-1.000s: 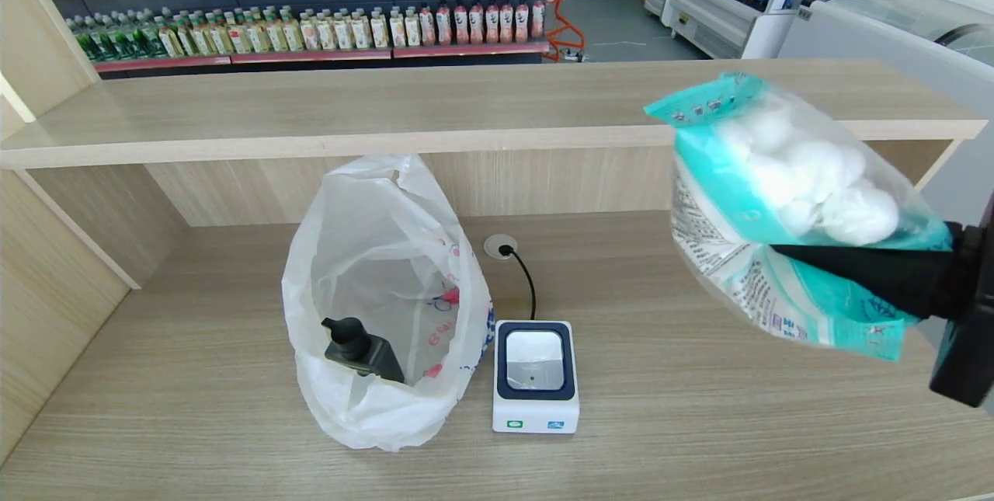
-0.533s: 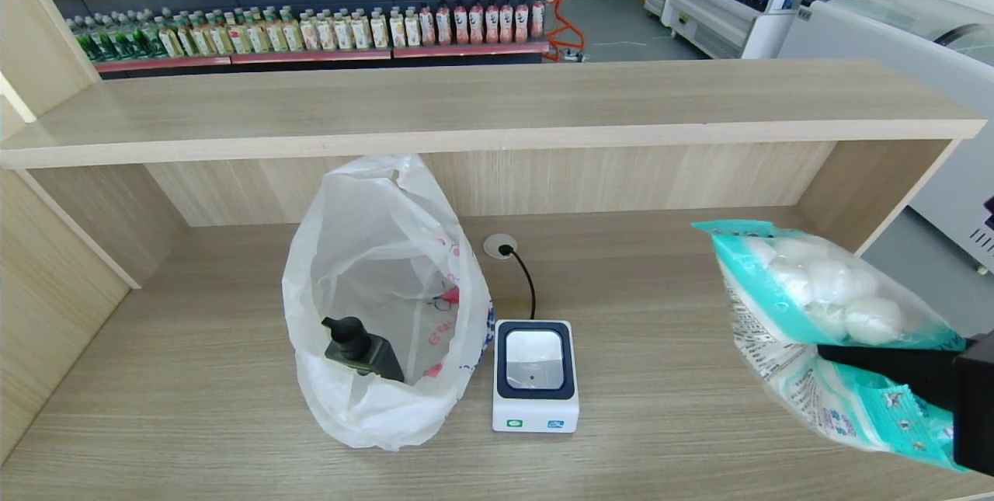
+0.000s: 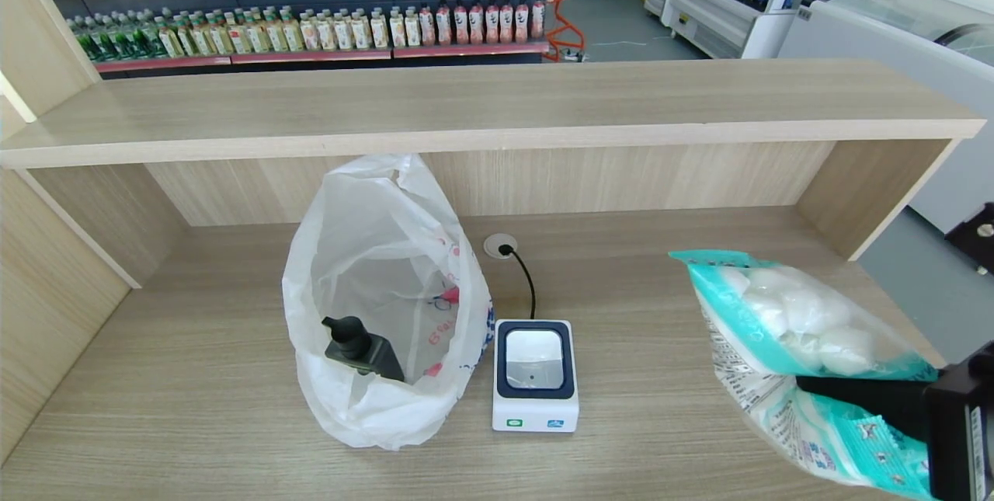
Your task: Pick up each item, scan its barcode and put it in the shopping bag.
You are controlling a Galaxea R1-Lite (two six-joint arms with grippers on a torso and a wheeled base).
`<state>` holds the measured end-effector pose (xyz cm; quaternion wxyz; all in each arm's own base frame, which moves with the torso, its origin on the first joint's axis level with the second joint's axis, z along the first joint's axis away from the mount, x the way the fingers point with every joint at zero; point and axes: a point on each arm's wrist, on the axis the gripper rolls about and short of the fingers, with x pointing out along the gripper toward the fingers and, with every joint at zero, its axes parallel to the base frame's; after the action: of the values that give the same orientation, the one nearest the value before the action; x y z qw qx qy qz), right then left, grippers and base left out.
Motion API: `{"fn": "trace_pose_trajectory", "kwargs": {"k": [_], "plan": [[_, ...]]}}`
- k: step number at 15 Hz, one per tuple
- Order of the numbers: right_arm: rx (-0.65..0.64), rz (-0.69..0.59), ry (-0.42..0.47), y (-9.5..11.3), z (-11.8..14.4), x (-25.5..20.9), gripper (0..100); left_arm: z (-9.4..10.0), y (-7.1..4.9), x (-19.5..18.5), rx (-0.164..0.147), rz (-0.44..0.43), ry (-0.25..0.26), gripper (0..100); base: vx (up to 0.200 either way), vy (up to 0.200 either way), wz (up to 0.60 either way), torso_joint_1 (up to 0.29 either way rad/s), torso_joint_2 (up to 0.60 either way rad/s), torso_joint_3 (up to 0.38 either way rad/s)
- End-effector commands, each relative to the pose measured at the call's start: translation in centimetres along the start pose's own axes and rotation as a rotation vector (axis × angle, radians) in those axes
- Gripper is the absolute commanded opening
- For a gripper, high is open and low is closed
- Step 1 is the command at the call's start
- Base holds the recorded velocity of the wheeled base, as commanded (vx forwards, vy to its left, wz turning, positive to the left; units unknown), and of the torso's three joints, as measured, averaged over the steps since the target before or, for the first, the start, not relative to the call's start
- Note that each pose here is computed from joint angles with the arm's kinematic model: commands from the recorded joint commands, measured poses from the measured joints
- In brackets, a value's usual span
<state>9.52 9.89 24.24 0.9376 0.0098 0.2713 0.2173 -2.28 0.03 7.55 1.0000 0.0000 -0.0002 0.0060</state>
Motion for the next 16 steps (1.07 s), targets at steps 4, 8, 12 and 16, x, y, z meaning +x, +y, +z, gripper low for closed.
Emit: {"fn": "trace_pose_trajectory", "kwargs": {"k": [4, 8, 12, 16], "plan": [[0.027, 0.010, 0.098, 0.8, -1.8, 1.4, 0, 0.0, 0.0, 0.0, 0.000, 0.000, 0.002, 100, 0.000, 0.000, 0.00, 0.000, 0.00, 0.000], [0.060, 0.022, 0.111, 1.3, -1.9, 1.7, 0, 0.0, 0.0, 0.0, 0.000, 0.000, 0.000, 100, 0.000, 0.000, 0.00, 0.000, 0.00, 0.000], [0.084, 0.035, 0.086, 1.7, -1.5, 2.4, 0, 0.0, 0.0, 0.0, 0.000, 0.000, 0.000, 100, 0.000, 0.000, 0.00, 0.000, 0.00, 0.000], [0.120, 0.034, 0.090, 2.3, -1.4, 3.5, 0, 0.0, 0.0, 0.0, 0.000, 0.000, 0.000, 100, 0.000, 0.000, 0.00, 0.000, 0.00, 0.000]]}}
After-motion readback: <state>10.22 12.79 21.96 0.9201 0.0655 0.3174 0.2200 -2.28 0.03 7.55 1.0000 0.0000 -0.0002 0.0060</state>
